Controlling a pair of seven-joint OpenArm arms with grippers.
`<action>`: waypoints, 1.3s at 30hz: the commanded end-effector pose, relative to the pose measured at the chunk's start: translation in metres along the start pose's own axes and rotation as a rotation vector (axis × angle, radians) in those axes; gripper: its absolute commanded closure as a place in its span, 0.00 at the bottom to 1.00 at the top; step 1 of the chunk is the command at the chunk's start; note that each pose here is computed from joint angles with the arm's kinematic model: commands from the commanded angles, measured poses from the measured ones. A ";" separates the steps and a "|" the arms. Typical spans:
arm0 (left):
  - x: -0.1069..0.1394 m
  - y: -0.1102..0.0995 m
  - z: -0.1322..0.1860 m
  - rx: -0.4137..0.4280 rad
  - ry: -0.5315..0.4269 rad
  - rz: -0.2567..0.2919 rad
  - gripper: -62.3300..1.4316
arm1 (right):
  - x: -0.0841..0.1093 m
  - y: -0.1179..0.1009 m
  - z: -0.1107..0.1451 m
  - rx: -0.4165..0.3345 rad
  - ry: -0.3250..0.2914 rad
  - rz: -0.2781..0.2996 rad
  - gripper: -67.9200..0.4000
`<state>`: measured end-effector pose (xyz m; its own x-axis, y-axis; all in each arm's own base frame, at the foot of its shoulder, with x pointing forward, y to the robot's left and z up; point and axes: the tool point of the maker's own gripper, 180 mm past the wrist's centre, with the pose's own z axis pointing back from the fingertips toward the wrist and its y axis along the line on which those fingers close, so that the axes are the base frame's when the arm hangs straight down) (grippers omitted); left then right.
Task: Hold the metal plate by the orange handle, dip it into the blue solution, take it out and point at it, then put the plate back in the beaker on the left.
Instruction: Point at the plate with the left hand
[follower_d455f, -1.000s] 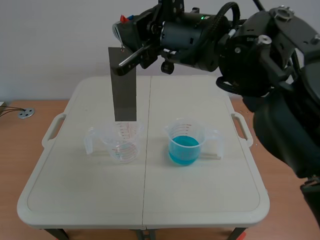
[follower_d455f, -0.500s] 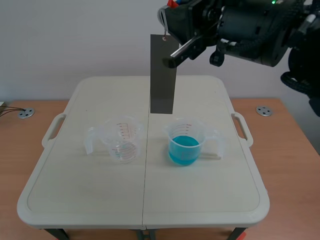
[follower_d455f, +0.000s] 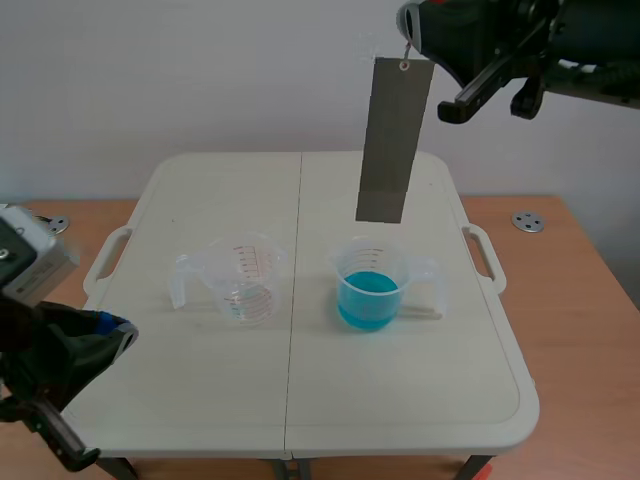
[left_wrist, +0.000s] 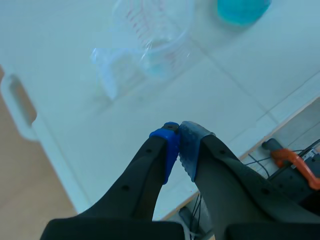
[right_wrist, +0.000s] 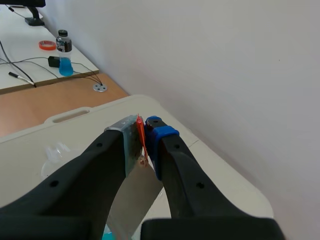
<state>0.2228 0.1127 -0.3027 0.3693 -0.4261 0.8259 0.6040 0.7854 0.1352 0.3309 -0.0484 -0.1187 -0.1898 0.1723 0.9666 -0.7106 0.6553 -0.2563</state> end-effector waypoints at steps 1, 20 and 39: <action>0.016 -0.007 -0.005 -0.024 -0.049 -0.019 0.94 | 0.006 -0.007 0.001 -0.010 -0.025 0.006 0.98; 0.102 -0.041 -0.065 -0.148 -0.230 -0.138 0.94 | -0.007 -0.009 0.002 0.016 -0.024 -0.017 0.97; 0.116 -0.040 -0.133 -0.145 -0.232 -0.136 0.94 | -0.002 -0.012 0.001 0.013 -0.034 -0.007 0.97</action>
<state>0.3331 -0.0208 -0.2966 0.1493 -0.4153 0.8973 0.7360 0.6527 0.1796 0.3374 -0.0565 -0.1329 -0.1673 0.1641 0.9721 -0.7303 0.6418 -0.2341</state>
